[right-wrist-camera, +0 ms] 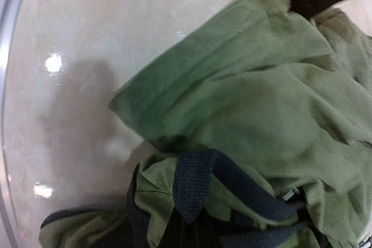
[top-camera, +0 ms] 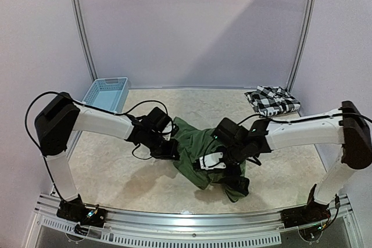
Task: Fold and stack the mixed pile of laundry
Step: Pick up the crumpled tank top from the center of the board.
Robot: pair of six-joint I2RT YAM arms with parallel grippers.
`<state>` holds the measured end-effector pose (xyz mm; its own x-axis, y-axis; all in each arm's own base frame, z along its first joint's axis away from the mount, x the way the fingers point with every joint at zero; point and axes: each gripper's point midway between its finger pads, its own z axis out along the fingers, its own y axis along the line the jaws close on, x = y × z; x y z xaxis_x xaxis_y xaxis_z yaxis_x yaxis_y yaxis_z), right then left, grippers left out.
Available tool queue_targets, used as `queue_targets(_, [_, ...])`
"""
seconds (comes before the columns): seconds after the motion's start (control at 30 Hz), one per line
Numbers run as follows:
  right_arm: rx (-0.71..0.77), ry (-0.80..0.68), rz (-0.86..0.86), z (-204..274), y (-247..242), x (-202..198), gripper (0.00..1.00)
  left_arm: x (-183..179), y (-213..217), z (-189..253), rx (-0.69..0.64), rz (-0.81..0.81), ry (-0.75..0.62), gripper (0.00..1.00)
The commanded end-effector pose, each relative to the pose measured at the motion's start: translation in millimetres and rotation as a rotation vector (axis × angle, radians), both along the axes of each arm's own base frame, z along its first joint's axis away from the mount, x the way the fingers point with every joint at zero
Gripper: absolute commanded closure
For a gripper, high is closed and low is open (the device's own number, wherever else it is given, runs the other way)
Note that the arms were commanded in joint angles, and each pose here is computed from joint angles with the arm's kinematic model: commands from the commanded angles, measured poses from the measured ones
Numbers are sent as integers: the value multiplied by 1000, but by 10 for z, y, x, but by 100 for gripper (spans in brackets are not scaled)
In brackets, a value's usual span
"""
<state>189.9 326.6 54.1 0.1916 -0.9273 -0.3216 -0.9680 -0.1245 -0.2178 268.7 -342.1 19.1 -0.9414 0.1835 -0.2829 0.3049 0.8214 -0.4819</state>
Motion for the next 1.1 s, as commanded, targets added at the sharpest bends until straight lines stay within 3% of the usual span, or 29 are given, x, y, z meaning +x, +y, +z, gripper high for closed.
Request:
queue_targets(0.0, [102,-53,-52,815,-365,96,100,78,196,736,38,-40,-142,100])
queue_targets(0.1, [126,-43,-102,1088,-757,142,100,225,478,1218,67,3,-248,100])
queue_targets(0.23, [73,-62,-157,1043,-1303,158,99,352,868,1565,76,75,-287,100])
queue_targets(0.67, [-58,-75,-373,547,-2600,126,96,618,2039,1462,328,265,-267,100])
queue_targets(0.77, [-76,-41,-406,408,-2768,153,72,621,2078,1301,341,255,-225,98])
queue_targets(0.83, [-59,12,-412,384,-2760,159,58,611,2076,1173,367,239,-176,81])
queue_targets(0.93, [84,92,-422,720,-2508,275,44,610,1961,1243,333,199,-205,63])
queue_targets(1.0, [203,146,-417,986,-2289,368,34,617,1865,1437,280,173,-288,58])
queue_targets(1.07, [284,158,-393,1159,-2061,443,32,572,1837,1571,243,160,-329,57])
